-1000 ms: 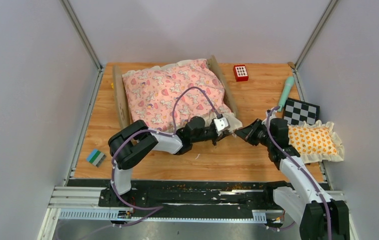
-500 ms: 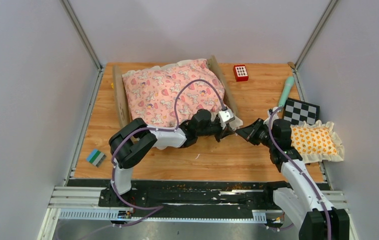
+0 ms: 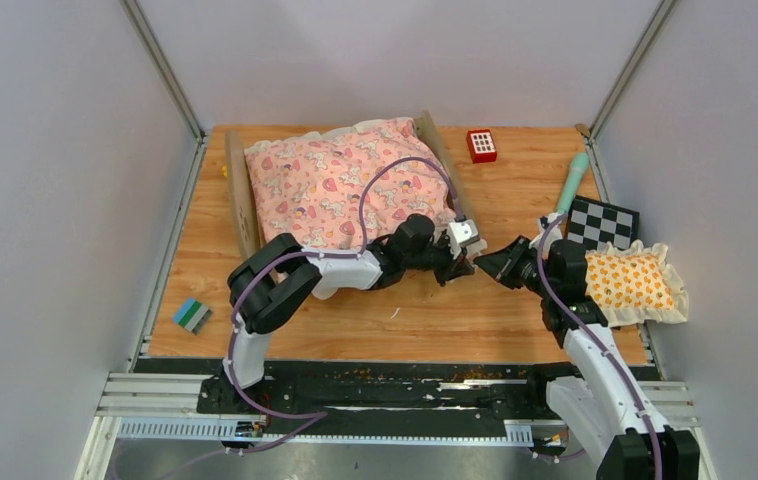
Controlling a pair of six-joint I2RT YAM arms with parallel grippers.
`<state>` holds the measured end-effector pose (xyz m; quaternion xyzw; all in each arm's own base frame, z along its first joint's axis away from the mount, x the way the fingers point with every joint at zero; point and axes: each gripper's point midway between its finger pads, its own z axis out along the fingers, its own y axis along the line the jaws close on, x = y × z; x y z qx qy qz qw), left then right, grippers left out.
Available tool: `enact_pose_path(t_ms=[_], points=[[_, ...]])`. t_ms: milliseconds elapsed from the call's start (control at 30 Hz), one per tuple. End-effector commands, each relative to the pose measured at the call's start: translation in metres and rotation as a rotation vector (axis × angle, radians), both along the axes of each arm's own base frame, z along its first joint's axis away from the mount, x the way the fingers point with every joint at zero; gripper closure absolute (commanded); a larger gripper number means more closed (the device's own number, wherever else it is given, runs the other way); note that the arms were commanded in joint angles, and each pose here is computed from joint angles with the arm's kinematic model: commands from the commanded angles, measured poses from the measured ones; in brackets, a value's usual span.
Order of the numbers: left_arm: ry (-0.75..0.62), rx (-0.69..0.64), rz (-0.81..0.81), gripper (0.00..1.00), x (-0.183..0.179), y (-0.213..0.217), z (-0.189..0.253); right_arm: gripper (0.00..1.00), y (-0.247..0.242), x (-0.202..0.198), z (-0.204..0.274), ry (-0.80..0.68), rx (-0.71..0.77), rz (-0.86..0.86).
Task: Set up the pet bed
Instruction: Tie the ropes to the bed frame.
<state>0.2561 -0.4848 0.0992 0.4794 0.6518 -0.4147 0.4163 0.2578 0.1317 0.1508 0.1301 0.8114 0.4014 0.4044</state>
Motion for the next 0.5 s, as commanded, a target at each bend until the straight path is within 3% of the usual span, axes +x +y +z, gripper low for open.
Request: enact_pose_path(t_ms=[0,300,467], points=[[0.041,0.023,-0.001,1.0,0.003,-0.005,-0.008,1.0,0.002,0.001,0.013,-0.069,-0.019,0.037],[0.029,-0.024,0.013,1.0,0.012,-0.016,0.003,0.99,0.006,-0.002,0.004,-0.025,-0.043,0.087],[0.016,-0.06,0.026,1.0,0.013,-0.016,0.007,0.88,-0.001,-0.005,-0.001,0.003,-0.093,0.069]])
